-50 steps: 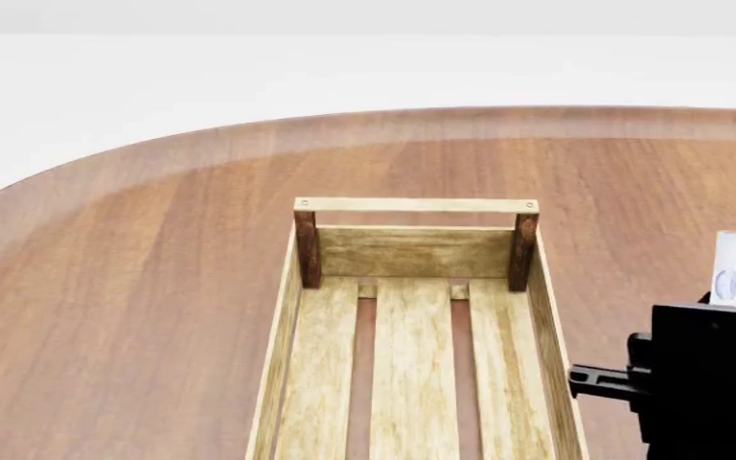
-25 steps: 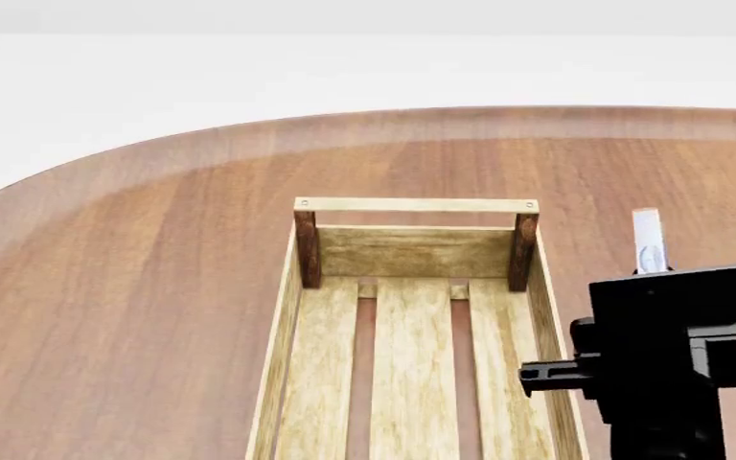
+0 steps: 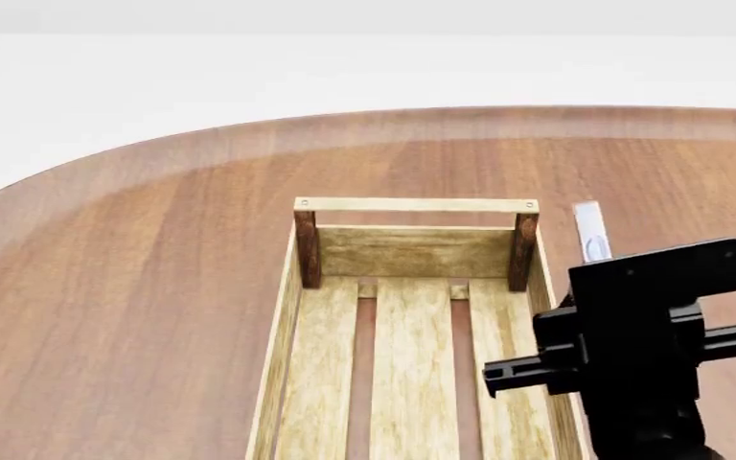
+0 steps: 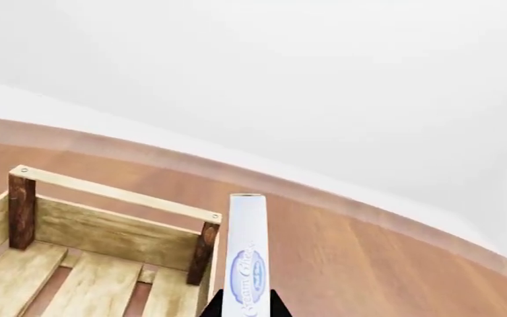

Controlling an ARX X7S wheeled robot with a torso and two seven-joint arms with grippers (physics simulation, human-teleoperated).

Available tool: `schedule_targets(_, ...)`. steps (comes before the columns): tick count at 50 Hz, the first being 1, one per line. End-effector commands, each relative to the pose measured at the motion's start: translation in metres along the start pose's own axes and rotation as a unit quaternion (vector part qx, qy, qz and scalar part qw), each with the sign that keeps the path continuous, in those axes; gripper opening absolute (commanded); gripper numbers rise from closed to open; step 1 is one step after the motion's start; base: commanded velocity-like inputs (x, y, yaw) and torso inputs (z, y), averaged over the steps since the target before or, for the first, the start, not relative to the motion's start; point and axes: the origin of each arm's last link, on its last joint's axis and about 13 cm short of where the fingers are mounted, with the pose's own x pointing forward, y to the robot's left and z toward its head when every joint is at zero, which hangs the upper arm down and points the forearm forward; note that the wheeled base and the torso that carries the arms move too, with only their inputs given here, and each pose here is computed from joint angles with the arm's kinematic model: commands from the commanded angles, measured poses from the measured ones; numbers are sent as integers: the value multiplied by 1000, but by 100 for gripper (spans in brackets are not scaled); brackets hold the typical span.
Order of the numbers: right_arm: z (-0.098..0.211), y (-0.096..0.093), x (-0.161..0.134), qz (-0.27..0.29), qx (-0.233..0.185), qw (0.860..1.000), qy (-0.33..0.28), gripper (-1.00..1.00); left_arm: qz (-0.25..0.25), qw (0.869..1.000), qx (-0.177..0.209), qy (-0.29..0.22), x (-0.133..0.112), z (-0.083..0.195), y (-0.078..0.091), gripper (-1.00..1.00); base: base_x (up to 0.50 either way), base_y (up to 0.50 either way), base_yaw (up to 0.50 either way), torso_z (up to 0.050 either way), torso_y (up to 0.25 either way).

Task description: Pick up the cream cheese and put it in the tray.

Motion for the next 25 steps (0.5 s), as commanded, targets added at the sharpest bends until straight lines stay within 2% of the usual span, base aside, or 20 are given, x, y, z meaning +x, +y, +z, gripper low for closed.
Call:
schedule_targets(1, 10, -3, 6, 27, 18, 999, -9, -100, 0, 1000, 0, 0, 1, -1, 0, 100, 0, 0, 0, 0, 0)
schedule_targets(8, 13, -1, 8, 56, 37, 998, -5, -100, 1, 1000, 0, 0, 1, -1, 0, 100, 0, 0, 0, 0, 0)
schedule_targets(13, 13, 2, 7, 65, 32, 997, -6, -100, 1, 1000, 0, -1, 1, 0, 0, 100, 0, 0, 0, 2, 2)
schedule_targets(16, 13, 4, 7, 78, 42, 996, -3, -100, 1, 1000, 1, 0, 1, -1, 0, 100, 0, 0, 0, 0, 0)
schedule_targets(17, 13, 5, 6, 103, 58, 993, -1, -100, 1, 1000, 1, 0, 1, -1, 0, 100, 0, 0, 0, 0, 0)
schedule_targets(22, 14, 7, 5, 143, 88, 986, -2, -100, 2, 1000, 1, 0, 1, 0, 0, 100, 0, 0, 0, 0, 0)
schedule_targets(25, 14, 9, 5, 151, 95, 984, -2, -100, 1, 1000, 1, 0, 1, -1, 0, 100, 0, 0, 0, 0, 0)
